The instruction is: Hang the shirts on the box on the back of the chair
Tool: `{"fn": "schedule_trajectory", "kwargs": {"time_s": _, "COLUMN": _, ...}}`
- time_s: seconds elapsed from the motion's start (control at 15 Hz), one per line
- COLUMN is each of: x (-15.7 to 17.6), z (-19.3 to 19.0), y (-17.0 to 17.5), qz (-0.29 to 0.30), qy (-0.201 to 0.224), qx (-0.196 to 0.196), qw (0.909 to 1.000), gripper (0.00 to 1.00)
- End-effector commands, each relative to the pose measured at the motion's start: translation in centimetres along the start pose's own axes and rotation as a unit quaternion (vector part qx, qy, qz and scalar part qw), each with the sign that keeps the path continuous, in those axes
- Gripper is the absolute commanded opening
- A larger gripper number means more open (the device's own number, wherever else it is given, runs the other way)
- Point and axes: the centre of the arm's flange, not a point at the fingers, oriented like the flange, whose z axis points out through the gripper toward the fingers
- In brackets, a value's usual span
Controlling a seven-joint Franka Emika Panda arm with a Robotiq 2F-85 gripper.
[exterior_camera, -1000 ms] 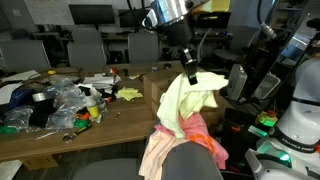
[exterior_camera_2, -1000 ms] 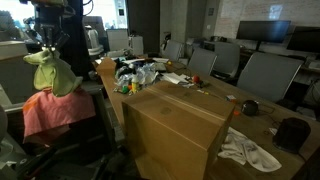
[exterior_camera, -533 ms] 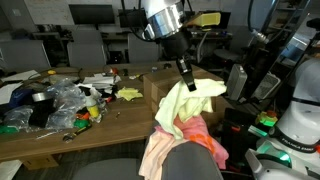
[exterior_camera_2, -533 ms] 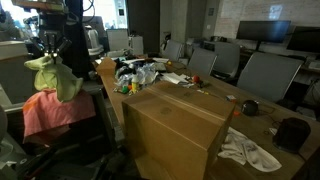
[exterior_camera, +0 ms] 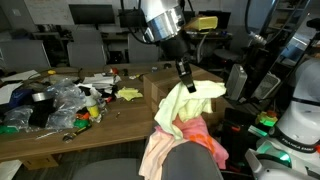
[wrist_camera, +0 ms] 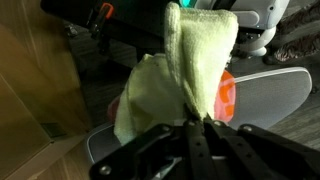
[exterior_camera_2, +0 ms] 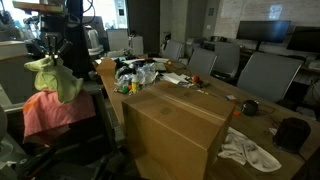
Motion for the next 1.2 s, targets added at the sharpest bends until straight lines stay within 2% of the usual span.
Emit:
{"fn": "schedule_trajectory", "kwargs": {"time_s": 0.0, "x": -0.4, "z": -0.5, "y": 0.0, "qz": 0.012, "qy": 0.007, "qx": 0.003, "qw": 0.9999, "gripper": 0.34}}
{"fn": "schedule_trajectory", "kwargs": {"time_s": 0.07, "x": -0.4, "z": -0.6, "y": 0.0, "qz": 0.012, "qy": 0.007, "qx": 0.003, "qw": 0.9999, "gripper": 0.34}}
{"fn": "schedule_trajectory", "kwargs": {"time_s": 0.53, "x": -0.6, "z": -0.6, "y": 0.0, "qz": 0.015, "qy": 0.008, "qx": 0.003, "qw": 0.9998, "gripper": 0.88}}
{"fn": "schedule_trajectory", "kwargs": {"time_s": 0.67, "x": -0.6, "z": -0.6, "y": 0.0, "qz": 0.017, "qy": 0.009, "qx": 0.002, "qw": 0.9998, "gripper": 0.99}}
{"fn": "schedule_trajectory", "kwargs": {"time_s": 0.93, "x": -0.9, "z": -1.5, "y": 0.6, "qz": 0.025, "qy": 0.024, "qx": -0.002, "qw": 0.9994, "gripper": 1.00}}
{"fn": "schedule_trajectory", "kwargs": {"time_s": 1.07, "x": -1.5, "z": -3.0, "y": 1.7, "qz": 0.043, "qy": 0.049, "qx": -0.014, "qw": 0.9978, "gripper": 1.00}}
{"fn": "schedule_trajectory", "kwargs": {"time_s": 1.13, "x": -2.3, "z": -4.3, "y": 2.8, "qz": 0.061, "qy": 0.077, "qx": -0.023, "qw": 0.9949, "gripper": 1.00}}
